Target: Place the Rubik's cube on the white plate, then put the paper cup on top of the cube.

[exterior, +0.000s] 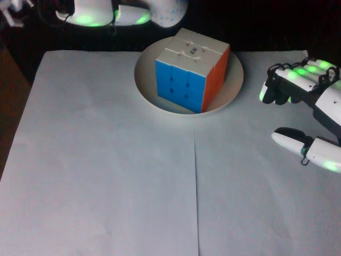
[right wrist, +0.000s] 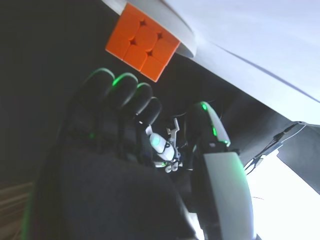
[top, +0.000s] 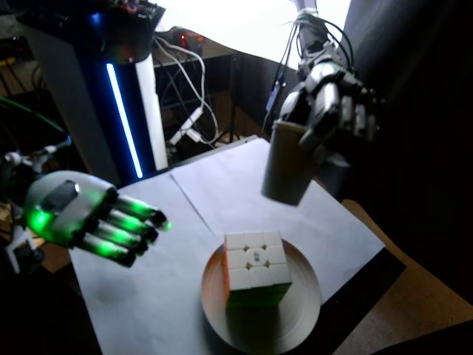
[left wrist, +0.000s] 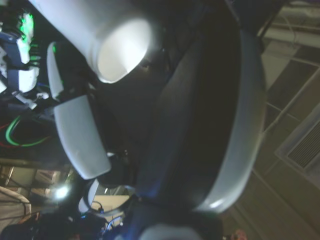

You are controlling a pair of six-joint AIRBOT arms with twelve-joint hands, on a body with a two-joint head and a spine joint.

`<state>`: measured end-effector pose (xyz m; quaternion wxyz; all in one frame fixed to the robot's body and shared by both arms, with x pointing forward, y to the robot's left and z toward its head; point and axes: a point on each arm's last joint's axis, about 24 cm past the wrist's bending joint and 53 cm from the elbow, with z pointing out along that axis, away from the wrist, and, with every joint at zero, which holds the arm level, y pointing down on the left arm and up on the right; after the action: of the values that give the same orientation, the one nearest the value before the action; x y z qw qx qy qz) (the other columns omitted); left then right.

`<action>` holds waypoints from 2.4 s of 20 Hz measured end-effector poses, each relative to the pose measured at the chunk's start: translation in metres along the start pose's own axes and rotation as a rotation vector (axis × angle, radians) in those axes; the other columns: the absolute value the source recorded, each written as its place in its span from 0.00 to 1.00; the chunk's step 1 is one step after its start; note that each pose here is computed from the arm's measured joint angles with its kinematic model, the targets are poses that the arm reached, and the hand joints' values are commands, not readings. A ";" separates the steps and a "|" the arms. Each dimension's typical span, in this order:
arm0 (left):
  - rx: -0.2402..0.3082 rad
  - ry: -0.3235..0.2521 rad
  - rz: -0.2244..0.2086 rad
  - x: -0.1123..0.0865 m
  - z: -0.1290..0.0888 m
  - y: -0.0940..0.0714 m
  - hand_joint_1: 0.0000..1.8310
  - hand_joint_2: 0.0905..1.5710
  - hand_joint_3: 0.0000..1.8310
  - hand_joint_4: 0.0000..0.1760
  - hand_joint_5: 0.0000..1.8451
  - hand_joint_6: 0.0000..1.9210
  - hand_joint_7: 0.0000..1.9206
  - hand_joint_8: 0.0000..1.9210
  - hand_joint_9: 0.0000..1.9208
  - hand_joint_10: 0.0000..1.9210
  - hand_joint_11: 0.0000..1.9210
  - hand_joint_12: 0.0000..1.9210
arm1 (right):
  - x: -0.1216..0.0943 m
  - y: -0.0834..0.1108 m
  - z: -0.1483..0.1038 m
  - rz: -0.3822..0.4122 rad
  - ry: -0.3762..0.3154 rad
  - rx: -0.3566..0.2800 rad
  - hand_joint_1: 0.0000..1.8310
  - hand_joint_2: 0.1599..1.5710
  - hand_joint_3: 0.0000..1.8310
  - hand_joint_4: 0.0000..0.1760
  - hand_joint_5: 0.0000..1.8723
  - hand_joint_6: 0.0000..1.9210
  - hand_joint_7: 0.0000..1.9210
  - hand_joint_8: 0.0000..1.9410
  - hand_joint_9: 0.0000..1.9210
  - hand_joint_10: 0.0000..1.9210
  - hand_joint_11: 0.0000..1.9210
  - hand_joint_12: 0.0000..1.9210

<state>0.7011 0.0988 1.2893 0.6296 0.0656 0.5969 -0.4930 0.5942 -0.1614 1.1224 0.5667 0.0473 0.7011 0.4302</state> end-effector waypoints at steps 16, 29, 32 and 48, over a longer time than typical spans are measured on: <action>-0.115 0.159 -0.053 0.053 0.050 0.037 0.53 0.73 0.14 0.00 0.35 0.81 0.17 0.87 0.19 0.96 0.24 1.00 | 0.004 -0.001 0.001 0.012 0.003 0.002 0.42 0.90 0.00 0.00 0.23 0.92 0.15 0.75 0.15 0.88 0.06 1.00; -0.165 0.248 0.037 0.077 0.055 0.046 0.42 0.71 0.00 0.27 0.11 0.27 0.22 0.04 0.13 0.34 0.00 0.84 | 0.006 -0.005 -0.001 0.018 0.006 0.012 0.46 0.90 0.00 0.00 0.23 0.92 0.15 0.74 0.19 0.93 0.18 1.00; -0.163 0.245 0.037 0.076 0.055 0.046 0.38 0.70 0.00 0.49 0.08 0.15 0.18 0.00 0.09 0.26 0.00 0.78 | 0.009 -0.005 -0.001 0.021 0.013 0.012 0.43 0.84 0.00 0.00 0.09 0.79 0.15 0.75 0.14 0.88 0.05 1.00; -0.131 0.191 -0.002 0.054 0.046 0.039 0.26 0.61 0.00 0.96 0.00 0.00 0.00 0.00 0.00 0.00 0.00 0.21 | 0.009 -0.008 -0.002 0.024 0.014 0.024 0.45 0.81 0.00 0.00 0.03 0.72 0.11 0.76 0.11 0.81 0.00 0.96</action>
<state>0.7492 0.0581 1.2385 0.5724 0.0705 0.6851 -0.4450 0.5925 -0.1626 1.1099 0.5561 0.0595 0.7095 0.4288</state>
